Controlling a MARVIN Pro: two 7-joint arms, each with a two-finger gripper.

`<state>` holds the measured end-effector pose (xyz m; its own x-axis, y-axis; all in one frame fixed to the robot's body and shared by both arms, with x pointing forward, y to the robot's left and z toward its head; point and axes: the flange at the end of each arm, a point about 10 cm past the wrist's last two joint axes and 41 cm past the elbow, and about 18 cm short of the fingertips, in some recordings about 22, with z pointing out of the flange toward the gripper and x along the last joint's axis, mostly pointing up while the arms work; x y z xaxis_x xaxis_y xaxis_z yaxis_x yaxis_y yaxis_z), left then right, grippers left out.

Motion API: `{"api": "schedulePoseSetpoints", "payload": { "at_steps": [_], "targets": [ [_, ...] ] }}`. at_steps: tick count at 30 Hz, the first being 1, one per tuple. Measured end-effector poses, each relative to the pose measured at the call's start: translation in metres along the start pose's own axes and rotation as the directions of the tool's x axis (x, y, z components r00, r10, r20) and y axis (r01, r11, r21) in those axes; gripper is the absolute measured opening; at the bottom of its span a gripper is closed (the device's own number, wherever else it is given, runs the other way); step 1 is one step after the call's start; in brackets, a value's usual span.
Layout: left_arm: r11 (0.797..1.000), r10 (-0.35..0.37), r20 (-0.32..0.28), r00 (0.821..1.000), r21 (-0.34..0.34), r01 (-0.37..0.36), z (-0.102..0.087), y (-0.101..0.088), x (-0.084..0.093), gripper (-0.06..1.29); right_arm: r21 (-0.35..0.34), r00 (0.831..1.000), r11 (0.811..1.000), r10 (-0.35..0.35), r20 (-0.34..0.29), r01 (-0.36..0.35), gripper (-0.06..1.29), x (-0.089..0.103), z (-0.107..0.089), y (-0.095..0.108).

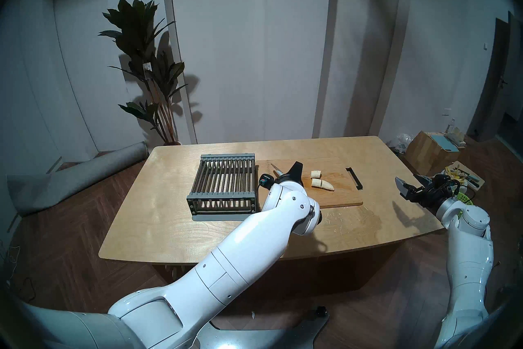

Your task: Cut the banana into four pieces on the cutting board

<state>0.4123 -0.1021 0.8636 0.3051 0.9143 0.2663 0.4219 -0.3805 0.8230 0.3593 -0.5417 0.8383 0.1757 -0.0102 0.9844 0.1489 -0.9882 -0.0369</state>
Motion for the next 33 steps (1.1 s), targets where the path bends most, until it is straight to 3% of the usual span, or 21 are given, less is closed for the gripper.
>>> {"api": "schedulePoseSetpoints", "payload": {
  "at_steps": [9,20,33],
  "targets": [
    [1.0,-0.019,-0.001,1.0,-0.001,0.019,0.001,0.003,0.0,-0.03,-0.009,1.0,1.0,0.008,0.0,-0.008,1.25,0.004,-0.001,0.0],
    [0.999,-0.028,-0.023,0.999,0.037,0.029,0.019,-0.011,0.008,-0.03,-0.027,1.0,1.0,0.011,-0.003,-0.011,1.25,0.006,-0.004,0.004],
    [0.998,-0.063,-0.016,0.998,0.018,0.063,0.025,-0.011,0.014,-0.03,-0.029,1.0,1.0,0.009,0.0,-0.009,1.25,0.005,-0.004,0.004]
  ]
}}
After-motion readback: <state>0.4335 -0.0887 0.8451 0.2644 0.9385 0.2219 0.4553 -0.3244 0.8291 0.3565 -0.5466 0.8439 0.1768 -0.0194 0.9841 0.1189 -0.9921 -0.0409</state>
